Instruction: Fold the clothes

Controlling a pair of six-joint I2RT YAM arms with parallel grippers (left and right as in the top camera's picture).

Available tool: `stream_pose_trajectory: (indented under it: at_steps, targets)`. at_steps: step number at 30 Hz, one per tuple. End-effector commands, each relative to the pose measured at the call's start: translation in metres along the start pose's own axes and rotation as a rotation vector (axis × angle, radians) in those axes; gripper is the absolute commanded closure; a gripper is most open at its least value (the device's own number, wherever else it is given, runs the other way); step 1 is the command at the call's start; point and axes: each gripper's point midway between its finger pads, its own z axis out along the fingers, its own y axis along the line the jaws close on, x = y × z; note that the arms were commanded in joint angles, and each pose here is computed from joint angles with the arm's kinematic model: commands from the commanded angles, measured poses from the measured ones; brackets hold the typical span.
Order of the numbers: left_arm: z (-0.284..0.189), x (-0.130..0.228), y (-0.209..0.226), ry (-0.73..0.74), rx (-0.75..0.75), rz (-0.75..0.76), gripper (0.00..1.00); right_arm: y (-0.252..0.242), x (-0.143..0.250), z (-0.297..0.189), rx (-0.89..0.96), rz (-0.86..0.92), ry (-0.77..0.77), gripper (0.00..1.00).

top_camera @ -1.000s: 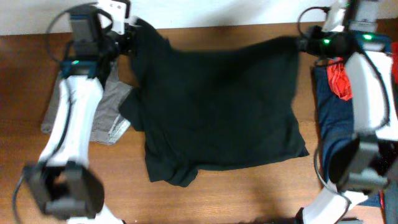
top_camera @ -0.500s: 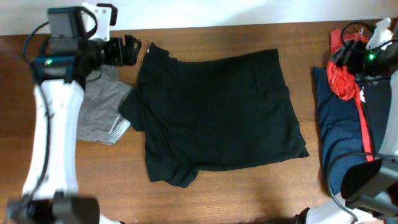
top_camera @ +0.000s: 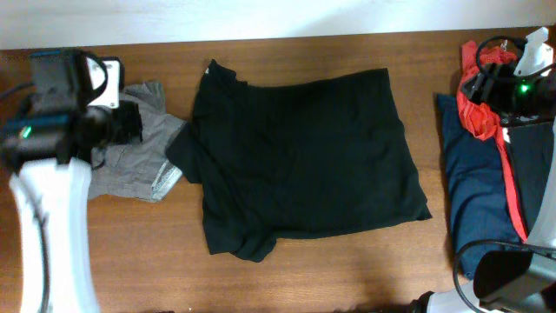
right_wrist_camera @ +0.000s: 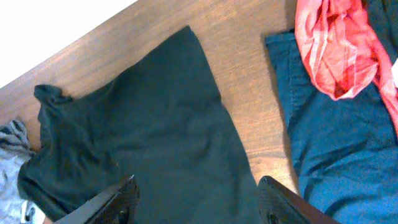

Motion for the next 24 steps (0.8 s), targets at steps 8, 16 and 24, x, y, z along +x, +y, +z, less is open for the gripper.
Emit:
stream_pose_trajectory:
  at_steps: [8, 16, 24]
  targets:
    - [0.224, 0.091, -0.001, 0.494, 0.1, -0.073, 1.0, 0.007, 0.015, -0.007, -0.014, 0.008, 0.052, 0.34]
    - [0.3, 0.129, 0.054, 0.54, -0.027, -0.368, 1.0, 0.006, 0.015, -0.007, -0.008, 0.007, 0.051, 0.34]
    - [0.305, 0.089, 0.071, 0.386, 0.171, -0.574, 1.0, -0.005, 0.02, 0.017, -0.002, 0.034, 0.114, 0.34]
